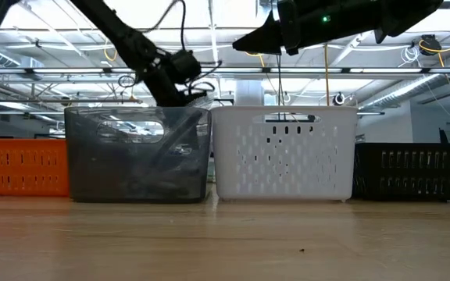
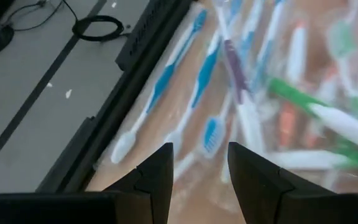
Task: Pick & Place Toothbrushes
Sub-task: Put the blue toothbrush into the right black bin
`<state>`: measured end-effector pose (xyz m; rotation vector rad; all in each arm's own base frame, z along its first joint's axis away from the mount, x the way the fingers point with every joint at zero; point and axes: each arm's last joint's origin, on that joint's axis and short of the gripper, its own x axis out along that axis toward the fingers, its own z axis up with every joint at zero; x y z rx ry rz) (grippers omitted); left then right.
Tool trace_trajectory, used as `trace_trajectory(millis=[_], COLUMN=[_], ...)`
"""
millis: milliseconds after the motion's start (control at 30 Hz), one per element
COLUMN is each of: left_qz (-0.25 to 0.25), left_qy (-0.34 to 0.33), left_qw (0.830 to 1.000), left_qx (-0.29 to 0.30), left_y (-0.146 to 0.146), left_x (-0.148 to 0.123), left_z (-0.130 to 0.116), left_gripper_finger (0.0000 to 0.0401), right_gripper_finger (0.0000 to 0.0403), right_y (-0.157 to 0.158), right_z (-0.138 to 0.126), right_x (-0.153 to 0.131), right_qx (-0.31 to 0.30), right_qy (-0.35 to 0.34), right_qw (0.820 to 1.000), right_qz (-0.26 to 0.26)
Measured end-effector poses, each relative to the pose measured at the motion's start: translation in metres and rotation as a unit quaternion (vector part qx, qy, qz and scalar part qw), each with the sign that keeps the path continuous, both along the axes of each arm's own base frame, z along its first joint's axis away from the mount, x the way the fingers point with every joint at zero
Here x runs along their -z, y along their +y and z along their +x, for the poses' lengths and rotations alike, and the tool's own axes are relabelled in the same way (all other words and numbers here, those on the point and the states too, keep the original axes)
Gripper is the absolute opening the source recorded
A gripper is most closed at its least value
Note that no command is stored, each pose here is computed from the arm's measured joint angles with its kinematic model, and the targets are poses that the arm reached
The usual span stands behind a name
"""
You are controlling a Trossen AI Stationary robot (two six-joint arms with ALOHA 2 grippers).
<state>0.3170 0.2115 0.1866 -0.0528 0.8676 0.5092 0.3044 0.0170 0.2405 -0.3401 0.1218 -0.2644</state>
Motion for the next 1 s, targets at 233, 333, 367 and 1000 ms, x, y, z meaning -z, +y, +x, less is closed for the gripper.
trace_trajectory(millis=[233, 333, 367, 1000], left_qz=[-0.043, -0.060, -0.064, -0.100], left_qy=[-0.015, -0.025, -0.028, -0.050], left_qw=[0.999, 0.998, 0.997, 0.993], left_qx=[0.011, 0.023, 0.026, 0.032], left_y=[0.017, 0.020, 0.021, 0.023], left_x=[0.025, 0.031, 0.033, 0.038], left_z=[-0.001, 0.000, 0.001, 0.001], left_gripper_finger=[0.0152, 0.0152, 0.0152, 0.0001], right_gripper_finger=[0.0116, 0.0116, 0.0116, 0.0116], right_y=[0.000, -0.003, -0.004, -0.010], right_z=[0.000, 0.000, 0.000, 0.000], right_x=[0.000, 0.001, 0.001, 0.003], right_qx=[0.000, 0.004, 0.005, 0.015], right_qy=[0.001, 0.003, 0.003, 0.013], right_qw=[1.000, 1.000, 1.000, 1.000], right_qz=[-0.001, 0.000, 0.000, 0.011])
